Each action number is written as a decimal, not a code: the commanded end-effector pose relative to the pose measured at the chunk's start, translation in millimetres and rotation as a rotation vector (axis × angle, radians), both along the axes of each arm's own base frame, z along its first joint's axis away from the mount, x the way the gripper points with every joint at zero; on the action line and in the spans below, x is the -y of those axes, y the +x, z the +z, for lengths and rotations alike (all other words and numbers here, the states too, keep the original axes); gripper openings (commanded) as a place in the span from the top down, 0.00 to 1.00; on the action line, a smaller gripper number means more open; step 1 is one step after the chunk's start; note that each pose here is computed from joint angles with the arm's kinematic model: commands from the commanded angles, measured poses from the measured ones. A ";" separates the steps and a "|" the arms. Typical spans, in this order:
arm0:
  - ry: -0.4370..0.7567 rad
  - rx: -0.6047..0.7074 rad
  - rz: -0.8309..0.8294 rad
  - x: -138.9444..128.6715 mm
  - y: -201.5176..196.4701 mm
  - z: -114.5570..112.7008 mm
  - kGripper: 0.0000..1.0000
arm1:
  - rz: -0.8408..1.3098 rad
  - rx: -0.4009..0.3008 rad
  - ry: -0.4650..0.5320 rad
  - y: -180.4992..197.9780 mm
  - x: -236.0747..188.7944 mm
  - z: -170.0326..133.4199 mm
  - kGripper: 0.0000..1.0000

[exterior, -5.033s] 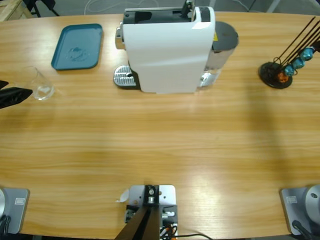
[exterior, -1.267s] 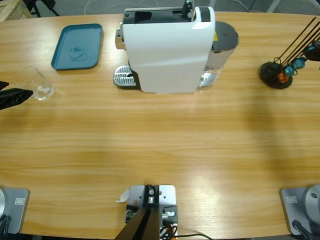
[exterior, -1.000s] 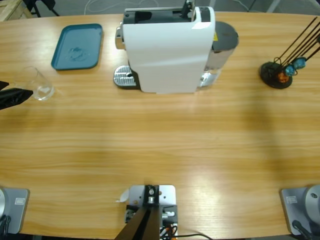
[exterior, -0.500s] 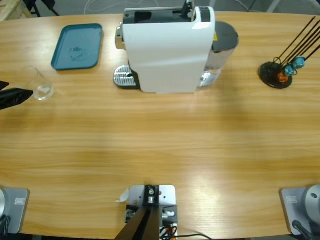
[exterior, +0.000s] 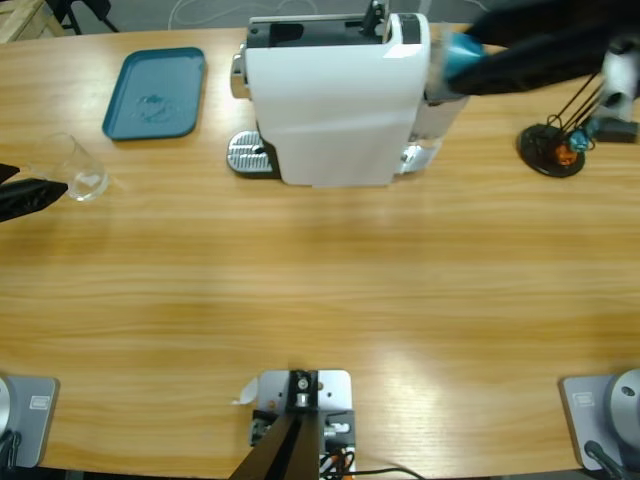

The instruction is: Pour coffee

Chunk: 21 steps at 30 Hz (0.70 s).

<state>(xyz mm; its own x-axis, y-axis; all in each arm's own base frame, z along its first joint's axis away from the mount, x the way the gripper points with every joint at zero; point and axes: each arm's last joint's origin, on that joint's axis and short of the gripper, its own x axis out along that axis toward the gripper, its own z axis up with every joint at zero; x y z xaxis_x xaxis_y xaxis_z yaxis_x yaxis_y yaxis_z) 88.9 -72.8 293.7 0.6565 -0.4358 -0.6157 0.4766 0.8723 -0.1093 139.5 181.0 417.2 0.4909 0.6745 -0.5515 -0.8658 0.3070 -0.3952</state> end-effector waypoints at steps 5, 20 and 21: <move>0.019 -0.011 -0.009 -2.1 -3.4 -9.8 0.12 | 0.173 -0.078 -0.080 69.9 -118.5 -24.4 1.00; 0.021 -0.013 -0.009 -1.7 -3.0 -10.2 0.12 | 0.167 0.002 -0.204 122.3 -112.0 -31.2 1.00; 0.022 -0.014 -0.009 -1.6 -2.8 -10.3 0.12 | 0.164 0.007 -0.202 124.4 -112.1 -29.5 1.00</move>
